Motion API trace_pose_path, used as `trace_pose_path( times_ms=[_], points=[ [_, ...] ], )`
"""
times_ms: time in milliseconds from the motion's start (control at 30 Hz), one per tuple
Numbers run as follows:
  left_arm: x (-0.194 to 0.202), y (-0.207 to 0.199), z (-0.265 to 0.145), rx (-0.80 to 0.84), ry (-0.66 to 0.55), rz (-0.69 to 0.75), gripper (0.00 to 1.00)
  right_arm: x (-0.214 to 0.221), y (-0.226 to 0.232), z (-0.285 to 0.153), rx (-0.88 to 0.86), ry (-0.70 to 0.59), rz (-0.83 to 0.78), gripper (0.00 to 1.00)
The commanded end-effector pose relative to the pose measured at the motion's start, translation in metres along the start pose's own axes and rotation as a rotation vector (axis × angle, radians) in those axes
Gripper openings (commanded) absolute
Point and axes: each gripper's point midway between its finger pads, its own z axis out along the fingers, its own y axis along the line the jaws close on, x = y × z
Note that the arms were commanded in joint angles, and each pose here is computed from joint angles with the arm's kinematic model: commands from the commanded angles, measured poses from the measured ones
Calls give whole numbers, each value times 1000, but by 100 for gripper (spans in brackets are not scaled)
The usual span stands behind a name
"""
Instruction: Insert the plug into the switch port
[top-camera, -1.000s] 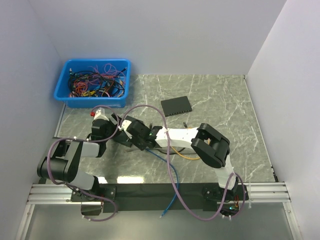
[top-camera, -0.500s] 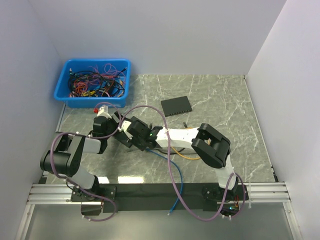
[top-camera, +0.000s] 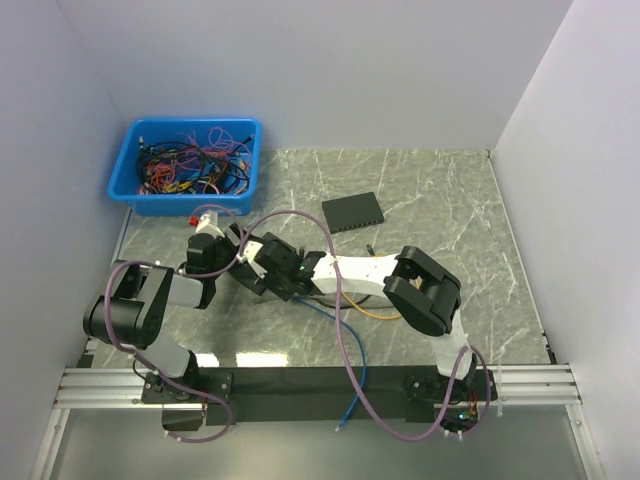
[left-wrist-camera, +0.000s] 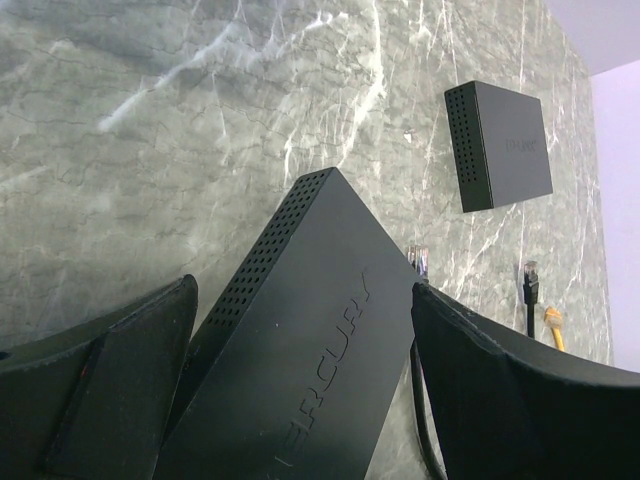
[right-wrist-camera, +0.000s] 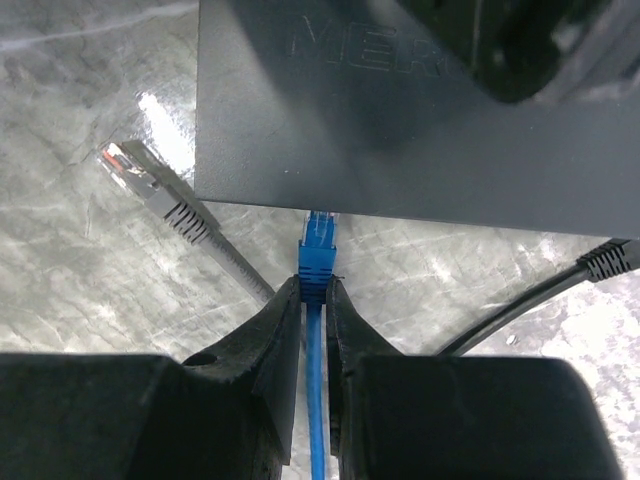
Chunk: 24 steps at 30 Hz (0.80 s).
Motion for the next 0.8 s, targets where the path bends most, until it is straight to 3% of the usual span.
trace_pose_path(
  times_ms=[0,333,767],
  points=[
    [44,-9,-10,39,158,-27,93,-83,-2,-14,-30,-243,-28,0],
    [43,-10,-10,20,153,2,94,-109,-7,1,-29,-261,-76,0],
    [48,-8,-6,22,171,-17,93,-142,-12,-2,-61,-380,-39,0]
  ],
)
